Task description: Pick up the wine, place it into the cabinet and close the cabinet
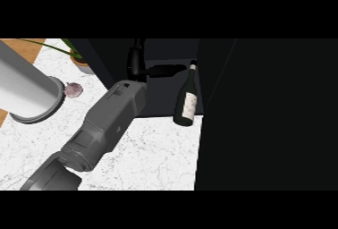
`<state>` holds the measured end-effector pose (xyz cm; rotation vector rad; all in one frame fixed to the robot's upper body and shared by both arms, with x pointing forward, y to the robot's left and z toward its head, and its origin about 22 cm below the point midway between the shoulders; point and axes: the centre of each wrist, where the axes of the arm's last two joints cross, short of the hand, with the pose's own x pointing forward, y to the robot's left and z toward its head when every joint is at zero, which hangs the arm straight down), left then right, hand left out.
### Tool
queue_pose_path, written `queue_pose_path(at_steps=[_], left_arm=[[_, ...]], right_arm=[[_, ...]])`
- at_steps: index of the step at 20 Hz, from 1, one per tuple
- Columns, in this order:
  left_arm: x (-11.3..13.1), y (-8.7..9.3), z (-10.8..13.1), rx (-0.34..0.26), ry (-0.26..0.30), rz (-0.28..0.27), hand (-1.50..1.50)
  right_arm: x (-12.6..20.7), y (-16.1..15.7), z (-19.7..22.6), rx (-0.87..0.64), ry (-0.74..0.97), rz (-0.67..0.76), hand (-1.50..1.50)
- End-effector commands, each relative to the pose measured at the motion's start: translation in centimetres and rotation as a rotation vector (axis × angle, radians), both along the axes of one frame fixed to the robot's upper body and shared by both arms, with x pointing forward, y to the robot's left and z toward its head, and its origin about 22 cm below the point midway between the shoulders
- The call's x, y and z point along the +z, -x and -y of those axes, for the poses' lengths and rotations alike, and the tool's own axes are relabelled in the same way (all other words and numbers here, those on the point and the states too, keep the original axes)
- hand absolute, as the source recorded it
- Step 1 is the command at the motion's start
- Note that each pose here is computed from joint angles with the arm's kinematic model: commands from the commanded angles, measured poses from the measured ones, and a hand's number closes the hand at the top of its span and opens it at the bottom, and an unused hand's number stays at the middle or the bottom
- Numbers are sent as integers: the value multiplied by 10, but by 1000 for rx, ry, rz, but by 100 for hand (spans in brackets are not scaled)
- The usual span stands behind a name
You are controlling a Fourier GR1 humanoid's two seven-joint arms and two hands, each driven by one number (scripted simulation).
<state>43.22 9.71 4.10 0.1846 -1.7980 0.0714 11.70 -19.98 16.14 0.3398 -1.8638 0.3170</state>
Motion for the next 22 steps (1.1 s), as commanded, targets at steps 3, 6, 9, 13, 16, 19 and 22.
queue_pose_path(at_steps=[3,6,9,13,16,19,22], left_arm=[[7,-1,-7,-62,61,76,-150],[3,6,3,-84,97,91,-150],[7,12,22,-102,110,60,-150],[3,18,5,-136,142,105,-150],[-5,40,18,-176,162,83,-150],[-9,51,5,-172,170,82,-150],[-12,79,26,-236,222,99,-150]], right_arm=[[30,32,10,0,-47,34,-150],[30,30,4,-5,-39,42,-150],[34,41,12,4,-33,31,-150],[40,44,8,-20,-44,36,-150],[31,30,5,-47,-39,36,-150],[37,38,8,-28,-35,35,-150],[38,36,8,-36,-32,28,-150]])
